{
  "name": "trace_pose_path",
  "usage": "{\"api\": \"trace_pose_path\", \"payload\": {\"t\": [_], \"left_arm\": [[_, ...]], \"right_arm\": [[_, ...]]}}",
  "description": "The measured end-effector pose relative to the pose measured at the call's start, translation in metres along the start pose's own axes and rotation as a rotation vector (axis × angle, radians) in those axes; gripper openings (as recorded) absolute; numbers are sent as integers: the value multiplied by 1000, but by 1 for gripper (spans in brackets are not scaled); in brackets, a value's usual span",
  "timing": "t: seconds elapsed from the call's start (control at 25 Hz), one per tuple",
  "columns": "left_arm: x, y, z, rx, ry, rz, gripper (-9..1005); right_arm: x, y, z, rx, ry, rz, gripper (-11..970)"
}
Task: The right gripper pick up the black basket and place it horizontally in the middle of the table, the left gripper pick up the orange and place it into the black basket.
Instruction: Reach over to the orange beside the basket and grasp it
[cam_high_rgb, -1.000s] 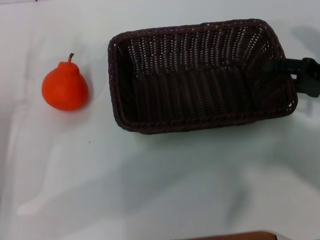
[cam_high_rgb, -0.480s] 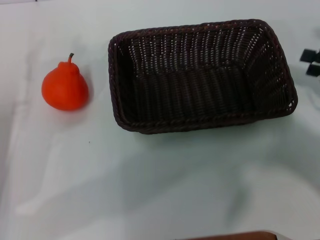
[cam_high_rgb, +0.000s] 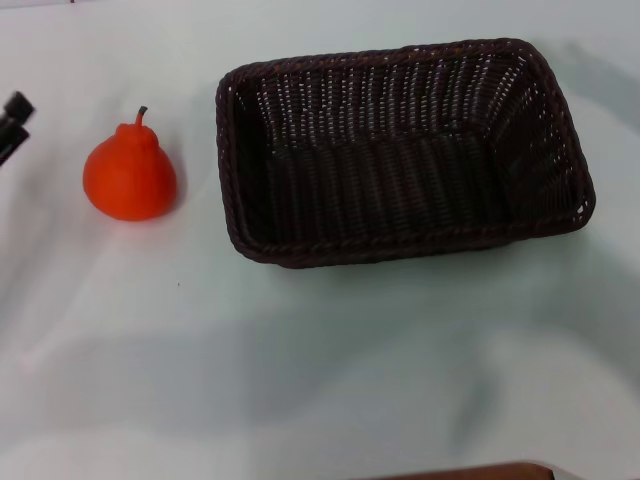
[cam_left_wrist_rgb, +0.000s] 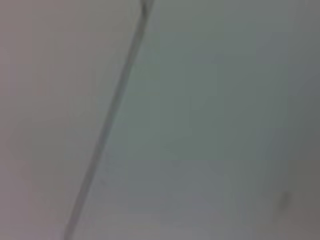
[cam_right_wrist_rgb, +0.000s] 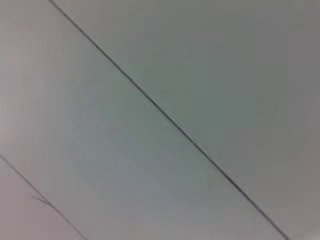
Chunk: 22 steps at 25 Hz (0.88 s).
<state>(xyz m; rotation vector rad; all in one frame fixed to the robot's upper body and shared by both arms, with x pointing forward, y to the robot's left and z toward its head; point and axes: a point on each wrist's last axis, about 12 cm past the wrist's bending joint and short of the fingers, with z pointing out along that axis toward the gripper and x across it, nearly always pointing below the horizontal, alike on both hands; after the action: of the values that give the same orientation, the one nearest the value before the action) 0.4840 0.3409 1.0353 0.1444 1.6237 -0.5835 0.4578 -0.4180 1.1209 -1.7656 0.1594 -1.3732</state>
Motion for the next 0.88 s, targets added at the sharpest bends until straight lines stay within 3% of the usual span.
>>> {"api": "trace_pose_path", "payload": {"t": [0.24, 0.4, 0.64, 0.88], "left_arm": [[-17, 3, 7, 151, 190, 26, 843], [-19, 1, 13, 139, 255, 82, 849], [-1, -9, 29, 98, 340, 157, 852], [11, -21, 43, 139, 415, 209, 853]], "right_arm": [[-4, 7, -2, -4, 82, -61, 687], [-3, 9, -6, -18, 111, -69, 687], [-4, 11, -13, -42, 134, -70, 687], [-7, 14, -14, -44, 150, -44, 688]]}}
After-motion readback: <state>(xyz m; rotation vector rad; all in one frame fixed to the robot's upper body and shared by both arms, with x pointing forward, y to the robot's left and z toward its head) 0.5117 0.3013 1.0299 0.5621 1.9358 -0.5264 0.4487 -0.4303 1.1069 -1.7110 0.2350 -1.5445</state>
